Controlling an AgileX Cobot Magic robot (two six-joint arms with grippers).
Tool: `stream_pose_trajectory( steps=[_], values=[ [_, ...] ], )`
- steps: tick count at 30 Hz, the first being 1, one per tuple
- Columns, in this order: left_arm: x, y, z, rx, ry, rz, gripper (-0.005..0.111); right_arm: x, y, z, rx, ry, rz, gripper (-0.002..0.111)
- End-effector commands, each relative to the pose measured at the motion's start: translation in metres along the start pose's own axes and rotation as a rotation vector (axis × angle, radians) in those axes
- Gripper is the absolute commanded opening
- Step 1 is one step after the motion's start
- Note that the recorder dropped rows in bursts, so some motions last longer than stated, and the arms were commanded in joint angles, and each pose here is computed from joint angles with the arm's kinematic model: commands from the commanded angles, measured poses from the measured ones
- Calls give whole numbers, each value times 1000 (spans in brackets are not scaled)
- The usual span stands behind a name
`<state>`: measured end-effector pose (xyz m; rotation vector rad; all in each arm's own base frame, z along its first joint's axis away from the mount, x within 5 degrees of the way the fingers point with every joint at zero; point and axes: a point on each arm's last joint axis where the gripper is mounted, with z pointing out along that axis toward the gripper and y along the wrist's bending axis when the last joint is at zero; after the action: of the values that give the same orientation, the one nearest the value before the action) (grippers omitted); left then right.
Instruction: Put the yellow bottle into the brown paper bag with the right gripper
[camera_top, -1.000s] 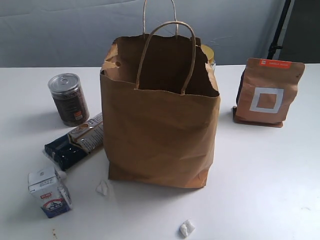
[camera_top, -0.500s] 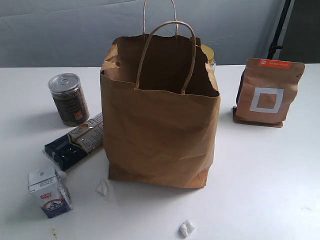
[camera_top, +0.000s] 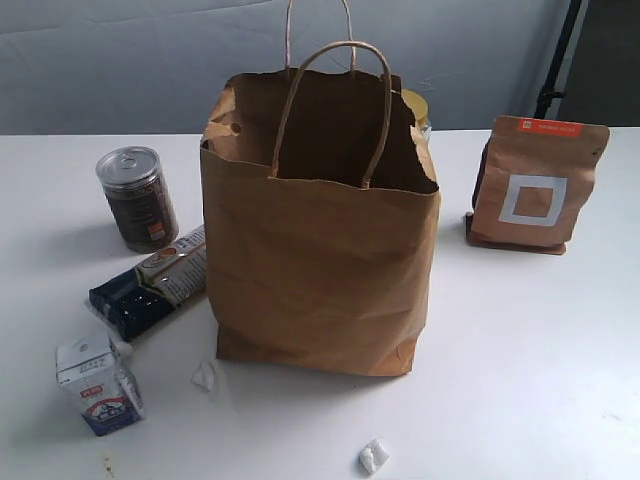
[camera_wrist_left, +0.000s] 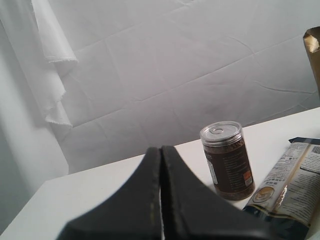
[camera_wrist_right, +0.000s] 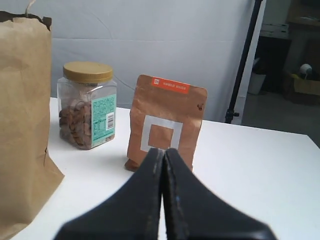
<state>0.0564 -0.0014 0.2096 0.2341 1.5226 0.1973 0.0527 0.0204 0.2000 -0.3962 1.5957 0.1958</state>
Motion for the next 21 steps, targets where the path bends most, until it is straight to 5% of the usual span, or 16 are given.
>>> stream_pose_trajectory(
  steps=[1,12,16,21],
  values=[
    [1,-1,0,4,-5,-8,0,0,1,0,-4,-11,72,0],
    [1,-1,0,4,-5,-8,0,2,2,0,-20,13,367,0],
    [1,-1,0,4,-5,-8,0,3,2,0,-18,31,353,0],
    [1,-1,0,4,-5,-8,0,2,1,0,-9,8,92,0]
  ],
)
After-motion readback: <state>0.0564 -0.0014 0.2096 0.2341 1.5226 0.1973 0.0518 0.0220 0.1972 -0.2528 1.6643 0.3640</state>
